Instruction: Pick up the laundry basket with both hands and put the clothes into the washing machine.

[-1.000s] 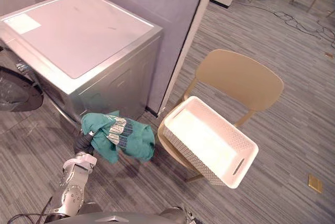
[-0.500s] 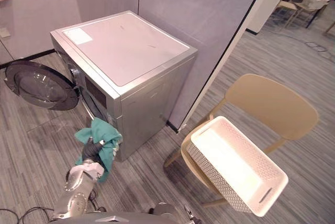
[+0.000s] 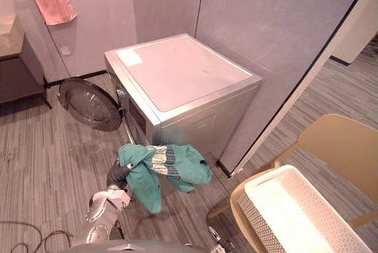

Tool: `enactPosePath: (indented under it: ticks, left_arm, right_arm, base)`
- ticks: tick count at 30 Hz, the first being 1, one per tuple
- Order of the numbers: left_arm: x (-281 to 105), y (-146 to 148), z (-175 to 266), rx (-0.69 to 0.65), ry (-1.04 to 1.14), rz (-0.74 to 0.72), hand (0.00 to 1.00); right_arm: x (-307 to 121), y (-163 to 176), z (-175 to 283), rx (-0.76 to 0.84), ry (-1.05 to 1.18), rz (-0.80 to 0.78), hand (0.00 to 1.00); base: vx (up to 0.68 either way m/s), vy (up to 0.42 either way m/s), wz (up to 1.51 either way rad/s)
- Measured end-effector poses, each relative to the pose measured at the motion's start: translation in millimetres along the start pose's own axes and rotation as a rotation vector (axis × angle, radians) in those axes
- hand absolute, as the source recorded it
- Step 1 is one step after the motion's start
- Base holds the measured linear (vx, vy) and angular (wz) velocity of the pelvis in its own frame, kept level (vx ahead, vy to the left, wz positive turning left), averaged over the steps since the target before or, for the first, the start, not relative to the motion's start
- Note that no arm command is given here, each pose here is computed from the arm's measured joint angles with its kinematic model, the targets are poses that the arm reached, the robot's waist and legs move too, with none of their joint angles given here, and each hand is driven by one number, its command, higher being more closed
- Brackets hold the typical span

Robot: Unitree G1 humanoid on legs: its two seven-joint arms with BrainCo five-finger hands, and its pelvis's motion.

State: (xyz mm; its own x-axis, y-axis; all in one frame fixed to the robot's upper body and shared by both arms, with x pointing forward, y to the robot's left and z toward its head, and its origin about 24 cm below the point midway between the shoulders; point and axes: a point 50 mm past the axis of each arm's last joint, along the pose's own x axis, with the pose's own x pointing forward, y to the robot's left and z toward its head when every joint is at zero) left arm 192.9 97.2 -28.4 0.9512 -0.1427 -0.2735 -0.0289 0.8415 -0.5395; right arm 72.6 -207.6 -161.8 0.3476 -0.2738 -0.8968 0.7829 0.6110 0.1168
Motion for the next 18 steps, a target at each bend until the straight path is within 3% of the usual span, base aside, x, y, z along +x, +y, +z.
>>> enactPosePath:
  ticks: [3,7,10,14,18]
  left_arm:
    - [1,4,2,-0.011,-0.010,0.029,1.00]
    - [1,8,-2,-0.065,0.006,0.076,1.00]
    - [1,32,-4,-0.005,0.044,0.152,1.00]
    - [9,34,14,0.052,-0.013,0.125,1.00]
    - [11,36,24,0.130,-0.054,0.121,1.00]
  right_arm:
    - [1,-1,-6,-0.025,0.032,-0.010,0.00]
    - [-1,-27,-13,-0.053,0.081,-0.104,0.00]
    - [-6,-30,-37,0.054,0.148,-0.166,0.00]
    - [0,-19,-19,0.167,0.084,-0.150,0.00]
    - [2,-10,-8,0.169,0.048,-0.114,0.00]
  base:
    - [0.25,0.389,-0.15]
    - [0.39,0.554,-0.12]
    - [0.59,0.733,0.01]
    - [0.39,0.500,-0.67]
    - [0.30,0.350,-0.91]
